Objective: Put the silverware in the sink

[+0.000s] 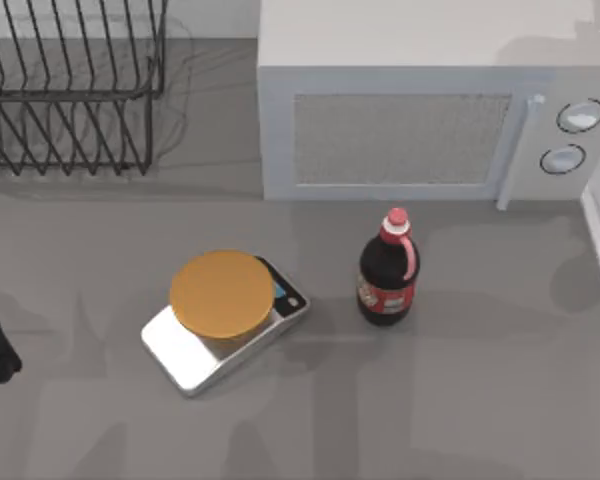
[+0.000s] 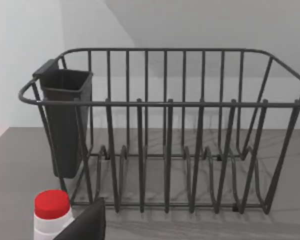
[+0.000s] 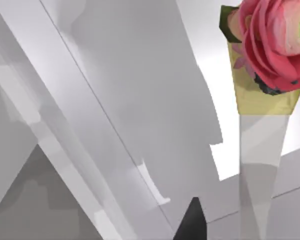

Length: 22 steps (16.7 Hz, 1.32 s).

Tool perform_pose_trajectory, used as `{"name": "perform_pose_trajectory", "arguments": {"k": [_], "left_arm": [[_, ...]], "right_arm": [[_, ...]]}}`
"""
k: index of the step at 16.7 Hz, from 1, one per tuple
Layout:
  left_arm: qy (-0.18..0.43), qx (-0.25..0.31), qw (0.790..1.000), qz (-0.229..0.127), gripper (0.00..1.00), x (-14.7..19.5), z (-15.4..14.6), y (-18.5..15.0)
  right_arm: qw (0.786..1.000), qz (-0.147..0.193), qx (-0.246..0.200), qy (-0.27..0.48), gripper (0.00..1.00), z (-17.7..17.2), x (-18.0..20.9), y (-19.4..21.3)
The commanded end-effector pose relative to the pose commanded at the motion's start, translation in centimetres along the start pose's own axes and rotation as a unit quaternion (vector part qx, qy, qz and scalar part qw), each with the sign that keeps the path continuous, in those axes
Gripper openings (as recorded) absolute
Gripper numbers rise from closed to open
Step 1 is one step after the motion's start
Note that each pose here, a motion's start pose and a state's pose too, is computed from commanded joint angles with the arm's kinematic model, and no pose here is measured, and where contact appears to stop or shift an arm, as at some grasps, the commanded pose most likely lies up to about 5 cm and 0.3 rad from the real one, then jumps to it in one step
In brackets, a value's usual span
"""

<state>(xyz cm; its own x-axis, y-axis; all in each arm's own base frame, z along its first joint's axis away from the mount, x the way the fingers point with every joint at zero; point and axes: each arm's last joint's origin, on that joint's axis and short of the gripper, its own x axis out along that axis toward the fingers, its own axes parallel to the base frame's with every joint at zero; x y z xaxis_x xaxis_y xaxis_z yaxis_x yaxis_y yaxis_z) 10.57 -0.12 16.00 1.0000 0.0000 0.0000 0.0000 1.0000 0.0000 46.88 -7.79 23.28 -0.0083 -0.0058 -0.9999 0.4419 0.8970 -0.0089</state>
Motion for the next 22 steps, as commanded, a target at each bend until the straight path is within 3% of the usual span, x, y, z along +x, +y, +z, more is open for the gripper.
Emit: {"name": "perform_pose_trajectory", "arguments": {"k": [6,17,22], "left_arm": [[0.000,0.000,1.000,0.000,1.00,0.0,0.0,0.0],[0.000,0.000,1.000,0.000,1.00,0.0,0.0,0.0],[0.000,0.000,1.000,0.000,1.00,0.0,0.0,0.0]], "right_arm": [[1.000,0.006,-0.001,-0.016,0.00,2.4,2.7,1.7],[1.000,0.009,0.003,-0.027,0.00,2.9,3.4,1.7],[1.000,0.004,-0.001,-0.013,0.00,2.9,6.4,2.0]]}}
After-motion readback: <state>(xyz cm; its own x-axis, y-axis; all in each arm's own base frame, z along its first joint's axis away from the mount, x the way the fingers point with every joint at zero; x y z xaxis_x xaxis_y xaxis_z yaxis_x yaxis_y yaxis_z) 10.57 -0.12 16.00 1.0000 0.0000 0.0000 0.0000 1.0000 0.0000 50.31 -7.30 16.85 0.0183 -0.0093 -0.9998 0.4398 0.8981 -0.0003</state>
